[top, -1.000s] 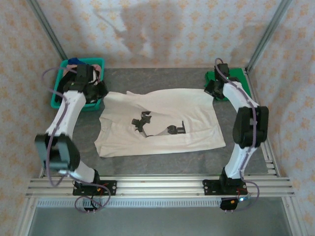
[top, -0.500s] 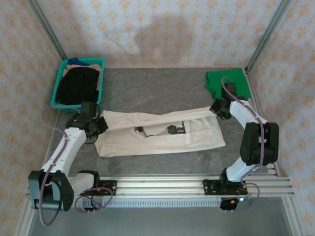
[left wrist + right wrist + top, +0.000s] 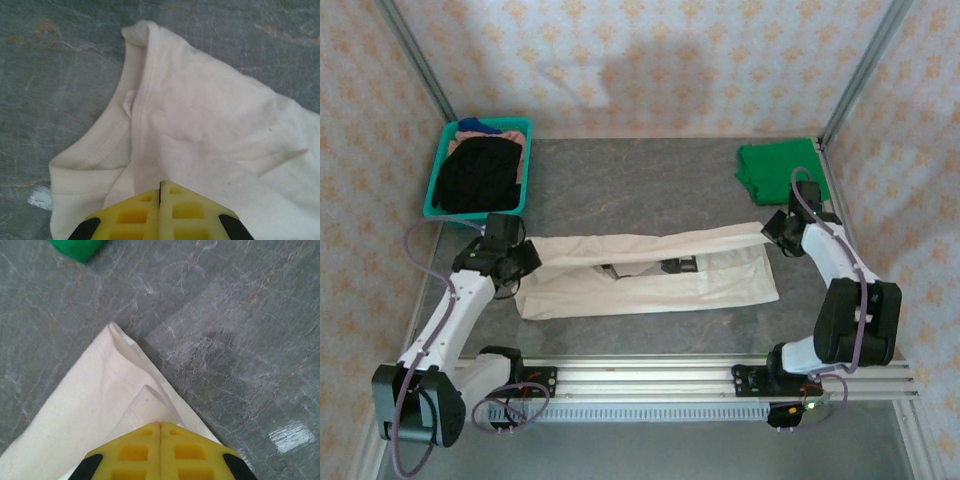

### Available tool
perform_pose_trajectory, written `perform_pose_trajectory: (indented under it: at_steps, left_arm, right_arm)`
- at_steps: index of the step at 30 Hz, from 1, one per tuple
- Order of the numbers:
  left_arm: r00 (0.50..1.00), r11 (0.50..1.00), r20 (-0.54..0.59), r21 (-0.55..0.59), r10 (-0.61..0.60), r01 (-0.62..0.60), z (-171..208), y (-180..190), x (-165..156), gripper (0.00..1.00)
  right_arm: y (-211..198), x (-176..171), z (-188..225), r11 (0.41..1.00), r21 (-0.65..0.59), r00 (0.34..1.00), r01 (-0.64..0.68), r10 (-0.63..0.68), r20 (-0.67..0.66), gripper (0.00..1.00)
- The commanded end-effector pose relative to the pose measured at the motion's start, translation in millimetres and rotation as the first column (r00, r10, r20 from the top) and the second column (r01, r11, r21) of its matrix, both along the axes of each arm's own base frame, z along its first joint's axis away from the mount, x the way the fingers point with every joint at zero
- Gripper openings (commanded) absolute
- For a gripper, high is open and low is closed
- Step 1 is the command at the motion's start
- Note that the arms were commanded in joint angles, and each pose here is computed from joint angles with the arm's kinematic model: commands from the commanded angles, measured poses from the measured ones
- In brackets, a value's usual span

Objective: Fold and stack the t-shirts

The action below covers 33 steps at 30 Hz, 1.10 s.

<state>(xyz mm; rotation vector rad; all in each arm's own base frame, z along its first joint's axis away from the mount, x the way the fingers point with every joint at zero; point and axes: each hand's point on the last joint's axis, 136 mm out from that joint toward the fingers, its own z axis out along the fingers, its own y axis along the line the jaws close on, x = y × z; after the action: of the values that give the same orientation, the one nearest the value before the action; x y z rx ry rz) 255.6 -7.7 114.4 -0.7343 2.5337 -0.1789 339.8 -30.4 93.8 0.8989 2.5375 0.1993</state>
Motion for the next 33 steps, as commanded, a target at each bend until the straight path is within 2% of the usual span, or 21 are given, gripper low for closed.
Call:
perform_pose_trajectory:
  at_steps: [1, 3, 6, 8, 11, 15, 20, 24, 28, 33]
  left_arm:
    - [0.999, 0.999, -0.045, 0.034, 0.030, -0.028, -18.7, 2.0, -16.2, 0.00]
    - [0.999, 0.998, -0.007, 0.047, 0.051, -0.051, -12.9, 5.5, -7.1, 0.00]
    - [0.996, 0.995, 0.083, 0.082, 0.041, -0.047, 19.5, 8.4, 28.0, 0.00]
    - [0.997, 0.995, 0.067, 0.096, 0.022, -0.028, 36.7, 6.9, 44.6, 0.00]
    - [0.999, 0.993, 0.029, 0.113, -0.022, 0.019, 38.0, 4.3, 49.8, 0.00]
    - [0.996, 0.990, 0.094, 0.138, -0.009, -0.004, 42.1, 10.5, 62.6, 0.00]
    - [0.986, 0.986, 0.163, 0.168, -0.026, -0.001, 88.6, 11.3, 127.8, 0.00]
    - [0.982, 0.981, 0.183, 0.193, -0.038, 0.002, 116.6, 14.2, 168.0, 0.00]
    - [0.975, 0.981, 0.221, 0.194, -0.040, -0.003, 126.8, 15.4, 171.4, 0.00]
    - [0.979, 0.985, 0.200, 0.174, -0.036, 0.001, 110.2, 14.1, 154.9, 0.00]
  right_arm:
    - [1.2, -2.0, -13.0, 1.000, 0.021, 0.998, -0.011, 0.012, -0.054, 0.00]
    - [-2.4, 8.1, -3.0, 1.000, 0.011, 1.000, 0.008, -0.007, -0.018, 0.00]
    - [-6.9, 40.1, 25.4, 1.000, 0.004, 0.998, 0.018, -0.018, 0.066, 0.00]
    - [-9.1, 57.5, 37.8, 1.000, 0.001, 0.997, 0.019, -0.019, 0.080, 0.00]
    - [-7.7, 61.1, 33.3, 1.000, 0.014, 0.998, 0.014, -0.014, 0.061, 0.00]
    - [-9.1, 61.6, 13.4, 0.999, 0.016, 0.998, 0.031, -0.032, 0.045, 0.00]
    - [-11.6, 105.1, 30.7, 0.998, 0.038, 0.994, 0.042, -0.046, 0.097, 0.00]
    - [-30.1, 125.4, 56.6, 0.996, -0.050, 0.991, 0.078, -0.072, 0.112, 0.00]
    - [-32.0, 122.6, 72.5, 0.995, -0.070, 0.989, 0.070, -0.060, 0.137, 0.00]
    - [-19.9, 105.7, 63.5, 0.999, -0.025, 0.990, 0.034, -0.030, 0.136, 0.00]
